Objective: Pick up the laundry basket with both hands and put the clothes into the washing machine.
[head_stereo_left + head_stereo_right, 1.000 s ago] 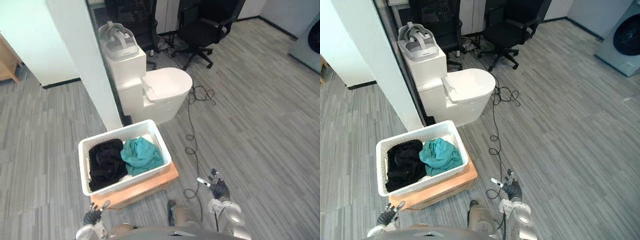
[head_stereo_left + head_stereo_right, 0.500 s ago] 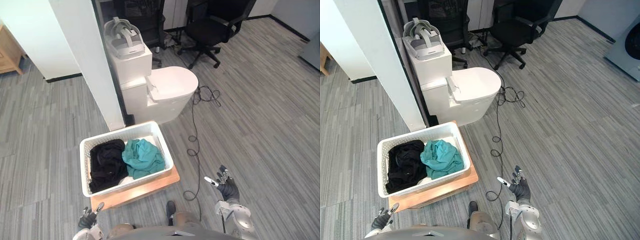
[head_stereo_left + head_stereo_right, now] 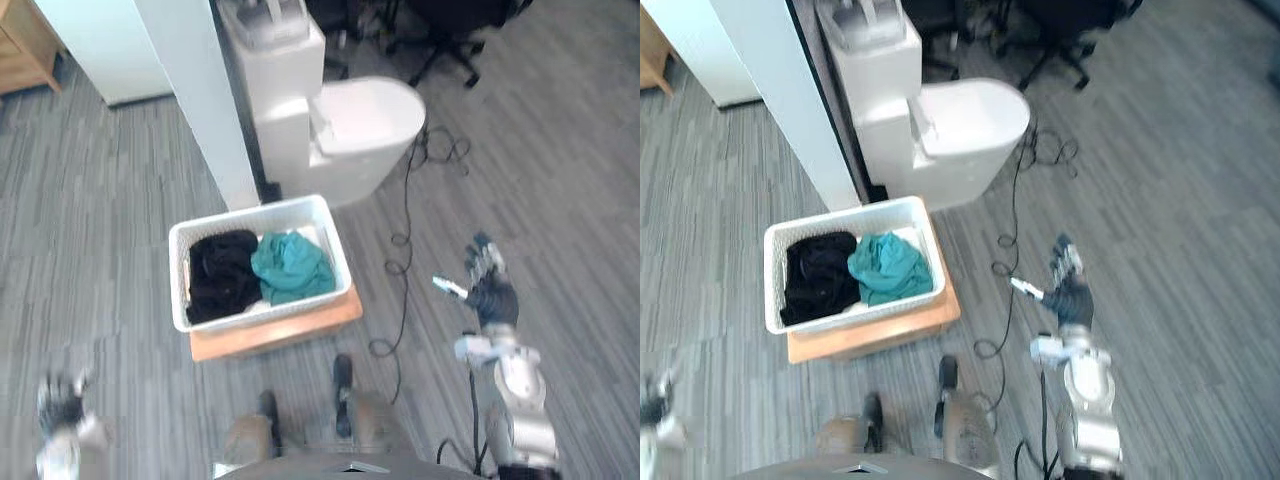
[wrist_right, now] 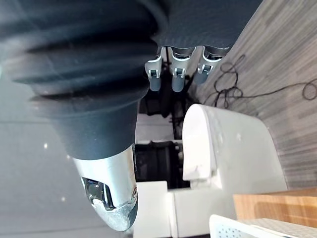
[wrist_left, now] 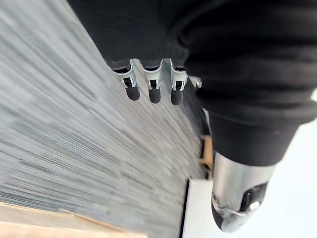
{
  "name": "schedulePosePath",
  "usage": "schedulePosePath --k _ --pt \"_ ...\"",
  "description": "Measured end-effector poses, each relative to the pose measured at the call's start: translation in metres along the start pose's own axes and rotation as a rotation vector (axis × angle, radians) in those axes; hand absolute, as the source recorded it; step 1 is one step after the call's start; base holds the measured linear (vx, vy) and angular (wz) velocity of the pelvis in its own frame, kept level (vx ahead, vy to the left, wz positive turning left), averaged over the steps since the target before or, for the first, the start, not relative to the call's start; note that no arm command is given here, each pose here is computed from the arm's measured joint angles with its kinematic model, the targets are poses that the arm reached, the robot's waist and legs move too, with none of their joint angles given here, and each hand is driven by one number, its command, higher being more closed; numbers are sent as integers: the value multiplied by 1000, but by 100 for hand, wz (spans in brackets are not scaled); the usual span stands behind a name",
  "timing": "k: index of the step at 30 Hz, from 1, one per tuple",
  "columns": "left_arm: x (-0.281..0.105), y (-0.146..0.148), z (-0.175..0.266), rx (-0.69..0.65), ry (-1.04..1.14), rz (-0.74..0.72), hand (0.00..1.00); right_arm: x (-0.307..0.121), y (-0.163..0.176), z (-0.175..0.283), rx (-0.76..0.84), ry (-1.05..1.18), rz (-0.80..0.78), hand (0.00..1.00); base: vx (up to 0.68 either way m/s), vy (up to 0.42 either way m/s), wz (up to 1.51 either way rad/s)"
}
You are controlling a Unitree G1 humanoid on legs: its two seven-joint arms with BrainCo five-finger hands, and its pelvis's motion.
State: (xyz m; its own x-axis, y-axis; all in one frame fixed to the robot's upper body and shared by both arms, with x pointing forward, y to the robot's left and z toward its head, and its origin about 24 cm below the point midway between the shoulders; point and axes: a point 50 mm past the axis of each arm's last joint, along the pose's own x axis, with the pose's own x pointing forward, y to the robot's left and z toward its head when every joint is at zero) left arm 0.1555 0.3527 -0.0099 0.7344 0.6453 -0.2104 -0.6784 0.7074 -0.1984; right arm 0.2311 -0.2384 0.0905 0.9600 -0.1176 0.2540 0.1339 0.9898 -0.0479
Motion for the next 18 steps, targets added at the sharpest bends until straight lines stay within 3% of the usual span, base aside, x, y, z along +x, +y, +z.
schedulePosePath --k 4,10,13,18 --pt "42 -75 93 95 -265 -312 0 56 0 23 -81 -58 79 0 -35 -31 19" --pt "39 -158 155 170 -438 -589 0 109 27 84 -89 -226 180 0 -23 -24 2" --pt "37 -173 152 196 -411 -642 0 113 49 88 -70 -215 263 0 -35 -10 -2" --pt "42 -166 138 242 -338 -612 0 109 78 75 -79 -131 398 0 -8 -2 2"
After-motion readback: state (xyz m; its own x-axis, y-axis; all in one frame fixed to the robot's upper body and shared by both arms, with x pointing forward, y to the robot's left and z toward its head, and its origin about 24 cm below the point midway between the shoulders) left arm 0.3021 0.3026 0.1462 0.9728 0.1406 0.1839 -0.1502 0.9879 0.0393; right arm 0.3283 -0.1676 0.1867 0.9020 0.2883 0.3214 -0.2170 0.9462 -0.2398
